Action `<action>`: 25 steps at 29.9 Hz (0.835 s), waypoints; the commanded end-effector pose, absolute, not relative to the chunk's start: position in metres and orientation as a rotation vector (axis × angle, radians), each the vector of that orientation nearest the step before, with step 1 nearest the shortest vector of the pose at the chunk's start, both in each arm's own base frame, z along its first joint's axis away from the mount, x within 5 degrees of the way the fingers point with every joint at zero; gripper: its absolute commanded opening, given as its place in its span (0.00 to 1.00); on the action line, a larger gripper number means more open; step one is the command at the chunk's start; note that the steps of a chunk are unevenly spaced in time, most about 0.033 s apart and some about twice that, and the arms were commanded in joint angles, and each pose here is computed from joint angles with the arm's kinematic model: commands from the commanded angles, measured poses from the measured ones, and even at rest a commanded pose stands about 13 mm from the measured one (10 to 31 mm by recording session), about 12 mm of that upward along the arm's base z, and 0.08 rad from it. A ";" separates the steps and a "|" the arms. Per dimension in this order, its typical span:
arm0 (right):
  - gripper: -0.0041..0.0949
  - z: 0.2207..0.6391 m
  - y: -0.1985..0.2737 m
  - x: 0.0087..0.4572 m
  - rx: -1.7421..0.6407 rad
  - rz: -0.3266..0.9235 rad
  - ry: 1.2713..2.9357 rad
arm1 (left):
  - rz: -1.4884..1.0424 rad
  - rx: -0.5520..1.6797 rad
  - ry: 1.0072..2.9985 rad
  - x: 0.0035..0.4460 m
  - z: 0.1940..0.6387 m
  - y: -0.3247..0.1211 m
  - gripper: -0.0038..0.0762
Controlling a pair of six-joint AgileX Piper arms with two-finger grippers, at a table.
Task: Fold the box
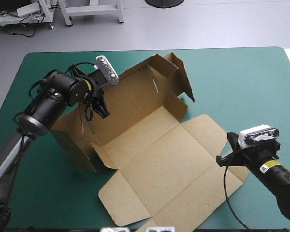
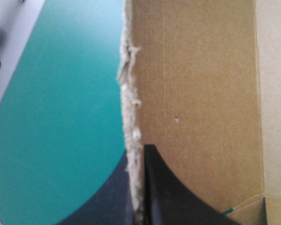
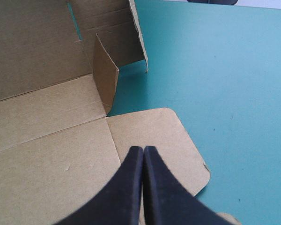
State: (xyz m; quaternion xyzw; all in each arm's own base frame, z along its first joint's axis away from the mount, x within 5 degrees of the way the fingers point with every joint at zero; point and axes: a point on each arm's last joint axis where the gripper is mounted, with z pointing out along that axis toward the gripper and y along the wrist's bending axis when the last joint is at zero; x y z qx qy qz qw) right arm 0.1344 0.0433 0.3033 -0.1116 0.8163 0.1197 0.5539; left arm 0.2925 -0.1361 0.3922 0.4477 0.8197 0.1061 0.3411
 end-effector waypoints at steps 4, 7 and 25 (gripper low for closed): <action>0.04 0.336 0.043 0.144 -0.249 0.251 1.789 | 0.377 1.213 1.808 0.271 0.436 -0.163 0.04; 0.04 0.344 0.042 0.146 -0.275 0.214 1.766 | 0.418 1.283 1.717 0.261 0.438 -0.180 0.04; 0.04 0.404 0.036 0.159 -0.270 0.050 1.644 | 0.491 1.423 1.544 0.222 0.448 -0.213 0.04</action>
